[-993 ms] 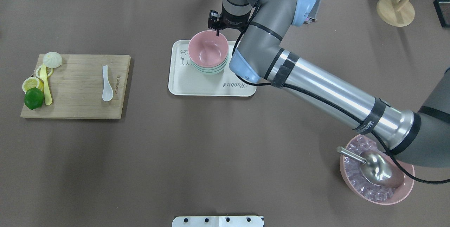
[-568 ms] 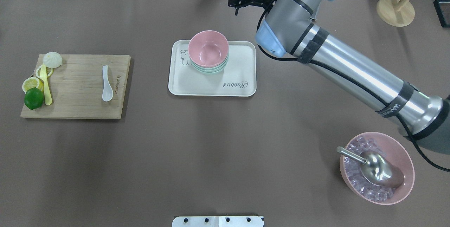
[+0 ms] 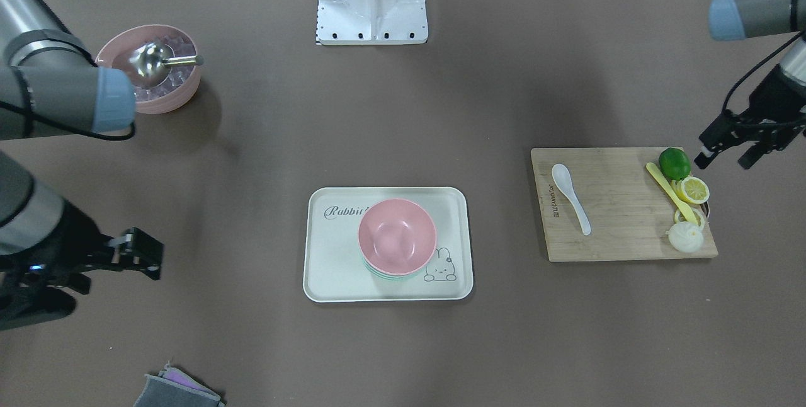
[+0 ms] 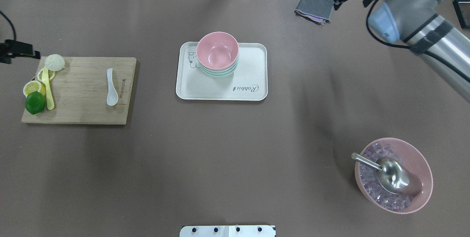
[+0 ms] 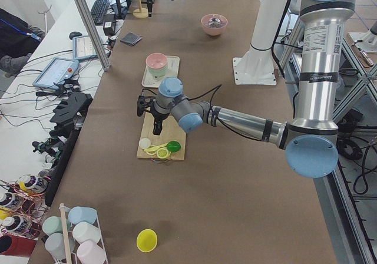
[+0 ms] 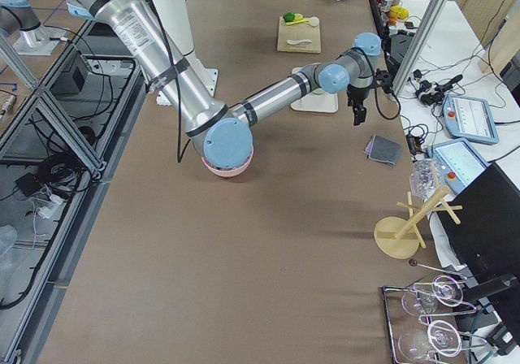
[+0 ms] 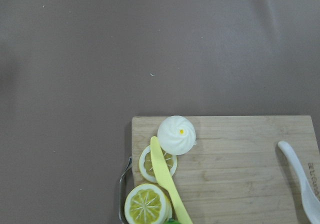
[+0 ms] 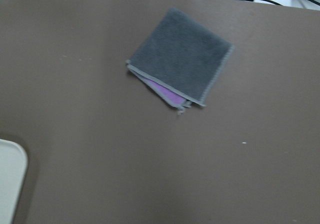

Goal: Stack pink bowl on green and place spoon

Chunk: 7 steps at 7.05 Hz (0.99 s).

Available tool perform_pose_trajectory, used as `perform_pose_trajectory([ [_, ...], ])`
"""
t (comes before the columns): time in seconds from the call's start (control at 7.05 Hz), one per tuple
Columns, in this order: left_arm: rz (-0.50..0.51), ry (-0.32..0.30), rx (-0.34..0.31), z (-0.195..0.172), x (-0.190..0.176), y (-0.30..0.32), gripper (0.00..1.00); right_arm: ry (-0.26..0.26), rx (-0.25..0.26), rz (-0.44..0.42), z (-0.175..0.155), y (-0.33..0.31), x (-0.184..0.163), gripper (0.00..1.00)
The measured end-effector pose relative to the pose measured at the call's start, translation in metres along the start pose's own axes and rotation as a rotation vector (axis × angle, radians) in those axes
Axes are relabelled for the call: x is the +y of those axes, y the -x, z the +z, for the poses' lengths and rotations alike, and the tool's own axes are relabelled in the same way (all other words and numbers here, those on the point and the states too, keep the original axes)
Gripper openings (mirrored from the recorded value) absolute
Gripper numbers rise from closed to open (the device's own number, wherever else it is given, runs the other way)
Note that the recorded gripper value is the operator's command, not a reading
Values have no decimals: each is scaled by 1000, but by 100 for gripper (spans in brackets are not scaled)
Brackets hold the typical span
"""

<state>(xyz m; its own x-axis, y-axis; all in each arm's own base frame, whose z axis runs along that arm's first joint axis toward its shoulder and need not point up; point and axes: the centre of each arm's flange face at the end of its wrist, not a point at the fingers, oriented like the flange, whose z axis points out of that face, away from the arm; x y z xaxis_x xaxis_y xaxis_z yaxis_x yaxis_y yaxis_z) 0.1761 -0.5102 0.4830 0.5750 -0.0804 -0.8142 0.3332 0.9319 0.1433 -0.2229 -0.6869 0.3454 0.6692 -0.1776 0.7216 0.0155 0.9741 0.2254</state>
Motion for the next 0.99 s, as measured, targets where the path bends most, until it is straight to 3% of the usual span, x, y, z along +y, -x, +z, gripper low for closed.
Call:
perform_pose_trajectory([
  [0.43,-62,-23,-64,87,39,-134,98,10,57,-16,-26,-184,85,100],
  [0.71,-65,-22,-102,103,48,-170,98,59,102,2,-21,-275,170,100],
  [0.99,-69,-19,-126,112,49,-168,97,105,168,15,-21,-317,254,100],
])
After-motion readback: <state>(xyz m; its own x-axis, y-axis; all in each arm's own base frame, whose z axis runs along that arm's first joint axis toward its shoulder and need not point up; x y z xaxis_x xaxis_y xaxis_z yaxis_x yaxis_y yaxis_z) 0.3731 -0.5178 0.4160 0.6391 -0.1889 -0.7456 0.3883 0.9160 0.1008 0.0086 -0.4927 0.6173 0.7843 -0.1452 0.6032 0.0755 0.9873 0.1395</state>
